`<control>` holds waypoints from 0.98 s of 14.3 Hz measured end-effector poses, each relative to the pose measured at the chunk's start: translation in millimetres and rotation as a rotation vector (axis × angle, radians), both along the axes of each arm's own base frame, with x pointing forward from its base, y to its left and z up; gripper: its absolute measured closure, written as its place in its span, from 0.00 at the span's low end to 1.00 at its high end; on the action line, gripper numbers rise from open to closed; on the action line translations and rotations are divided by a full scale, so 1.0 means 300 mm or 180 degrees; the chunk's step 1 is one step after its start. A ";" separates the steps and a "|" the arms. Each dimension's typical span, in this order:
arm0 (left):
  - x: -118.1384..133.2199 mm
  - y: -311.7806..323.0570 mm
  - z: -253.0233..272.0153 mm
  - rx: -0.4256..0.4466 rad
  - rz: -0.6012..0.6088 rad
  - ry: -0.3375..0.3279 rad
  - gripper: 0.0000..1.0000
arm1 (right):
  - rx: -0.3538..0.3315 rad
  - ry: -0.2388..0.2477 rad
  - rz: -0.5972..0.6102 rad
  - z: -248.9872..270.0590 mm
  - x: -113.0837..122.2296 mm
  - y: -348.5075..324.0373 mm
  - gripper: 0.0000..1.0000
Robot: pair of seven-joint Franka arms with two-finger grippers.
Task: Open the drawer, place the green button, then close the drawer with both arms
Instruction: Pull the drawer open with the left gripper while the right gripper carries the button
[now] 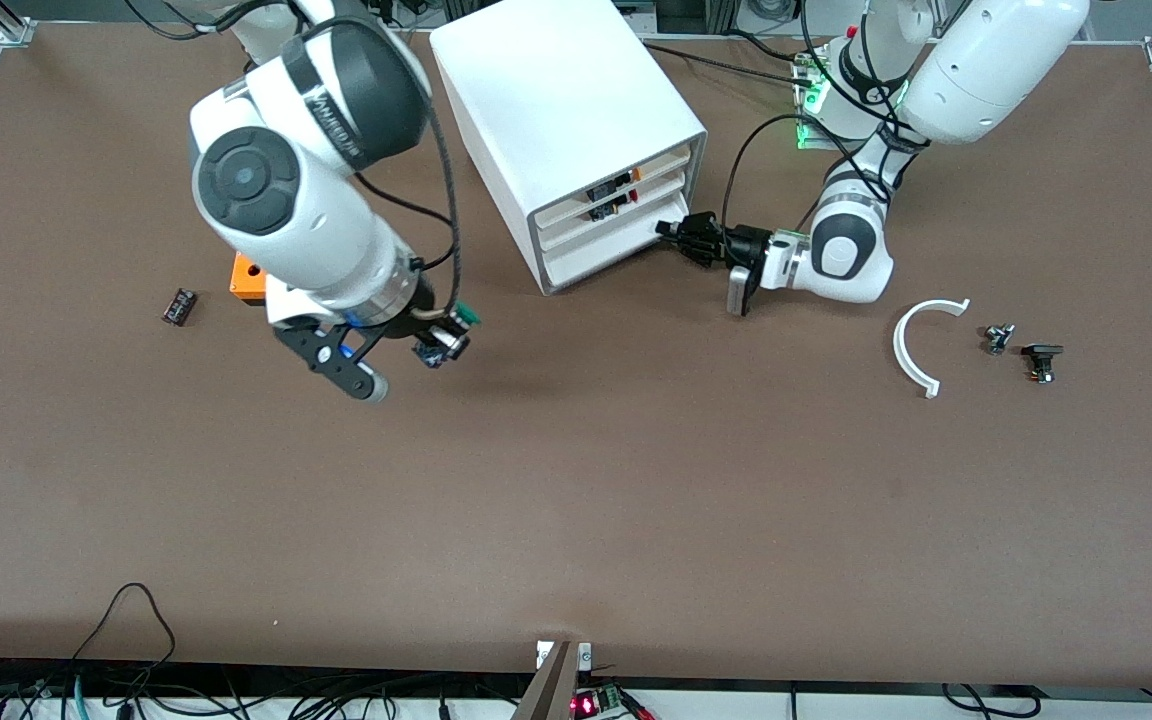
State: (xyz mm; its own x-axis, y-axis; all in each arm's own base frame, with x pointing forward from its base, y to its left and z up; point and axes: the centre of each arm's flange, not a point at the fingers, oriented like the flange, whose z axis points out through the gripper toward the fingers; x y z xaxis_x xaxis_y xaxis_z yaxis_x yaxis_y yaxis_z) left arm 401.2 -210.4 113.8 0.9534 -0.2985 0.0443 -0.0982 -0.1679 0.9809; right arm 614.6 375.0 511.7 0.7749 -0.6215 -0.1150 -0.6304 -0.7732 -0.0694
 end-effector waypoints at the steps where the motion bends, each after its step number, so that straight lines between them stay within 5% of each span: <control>1: 0.037 0.023 0.003 0.0021 0.0057 -0.0044 0.85 | 0.0006 0.0001 -0.0106 -0.001 -0.021 0.040 0.60; 6: 0.240 0.142 -0.009 0.0138 0.0130 -0.0254 0.85 | 0.0143 -0.0101 -0.0567 -0.028 -0.103 0.245 0.60; 9: 0.276 0.154 -0.014 0.0156 0.0126 -0.0201 0.85 | 0.0127 -0.0140 -0.0736 -0.120 -0.171 0.397 0.60; 14: 0.316 0.168 -0.001 0.0305 0.0232 0.0020 0.47 | -0.0004 -0.0092 -0.0933 -0.319 -0.332 0.635 0.60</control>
